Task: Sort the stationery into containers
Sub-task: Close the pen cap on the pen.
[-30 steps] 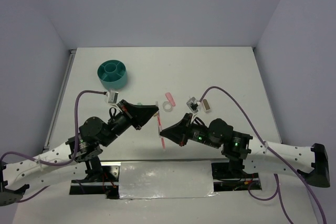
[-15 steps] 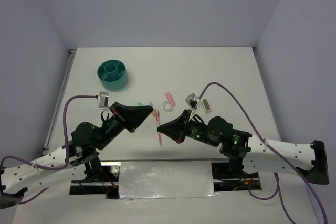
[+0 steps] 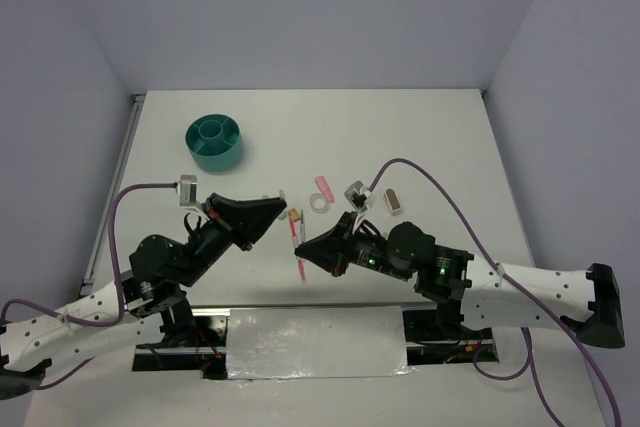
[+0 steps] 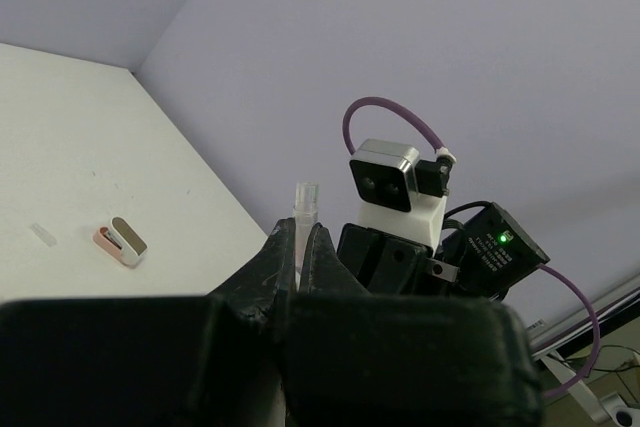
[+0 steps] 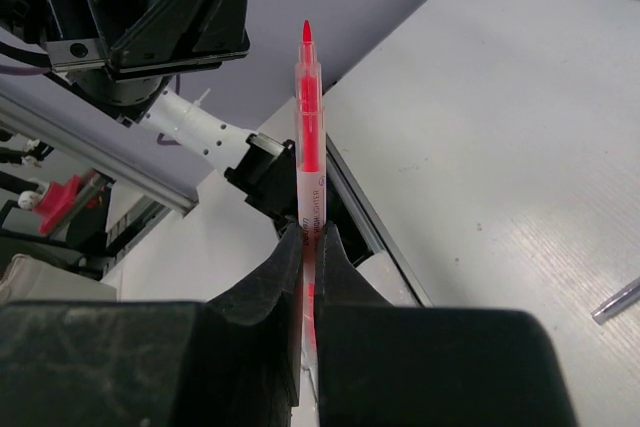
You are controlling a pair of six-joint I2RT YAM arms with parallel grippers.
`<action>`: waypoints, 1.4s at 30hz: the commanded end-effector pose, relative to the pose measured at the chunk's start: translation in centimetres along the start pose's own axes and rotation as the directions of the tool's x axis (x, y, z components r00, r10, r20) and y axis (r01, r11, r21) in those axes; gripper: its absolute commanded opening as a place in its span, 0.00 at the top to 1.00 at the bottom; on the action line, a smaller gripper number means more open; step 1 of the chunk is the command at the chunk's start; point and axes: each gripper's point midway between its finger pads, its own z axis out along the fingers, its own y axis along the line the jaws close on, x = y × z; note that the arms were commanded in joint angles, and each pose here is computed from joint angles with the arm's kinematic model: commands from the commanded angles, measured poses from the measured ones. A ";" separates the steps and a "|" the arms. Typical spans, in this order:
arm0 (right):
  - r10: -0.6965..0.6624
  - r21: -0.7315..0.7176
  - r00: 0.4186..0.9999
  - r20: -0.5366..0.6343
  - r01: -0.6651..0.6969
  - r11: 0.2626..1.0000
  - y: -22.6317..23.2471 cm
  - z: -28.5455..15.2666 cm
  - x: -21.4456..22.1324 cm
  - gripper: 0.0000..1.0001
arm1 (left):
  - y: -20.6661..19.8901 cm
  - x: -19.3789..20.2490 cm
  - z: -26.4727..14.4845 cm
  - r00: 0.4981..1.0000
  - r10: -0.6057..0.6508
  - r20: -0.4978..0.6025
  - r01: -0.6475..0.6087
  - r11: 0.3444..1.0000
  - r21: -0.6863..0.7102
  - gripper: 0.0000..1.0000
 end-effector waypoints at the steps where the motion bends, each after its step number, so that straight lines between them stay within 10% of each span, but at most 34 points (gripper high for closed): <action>1: -0.003 -0.063 0.998 0.060 0.007 0.998 2.4 0.0 -2.6 1.00 | -0.5 -1.2 0.0 0.998 0.012 0.054 -0.013 1.000 0.023 1.00; 42: -0.081 0.003 0.989 0.126 0.081 0.997 2.4 0.1 -5.4 1.00 | 0.5 1.7 0.2 1.000 -0.017 -0.021 0.018 0.999 0.033 1.00</action>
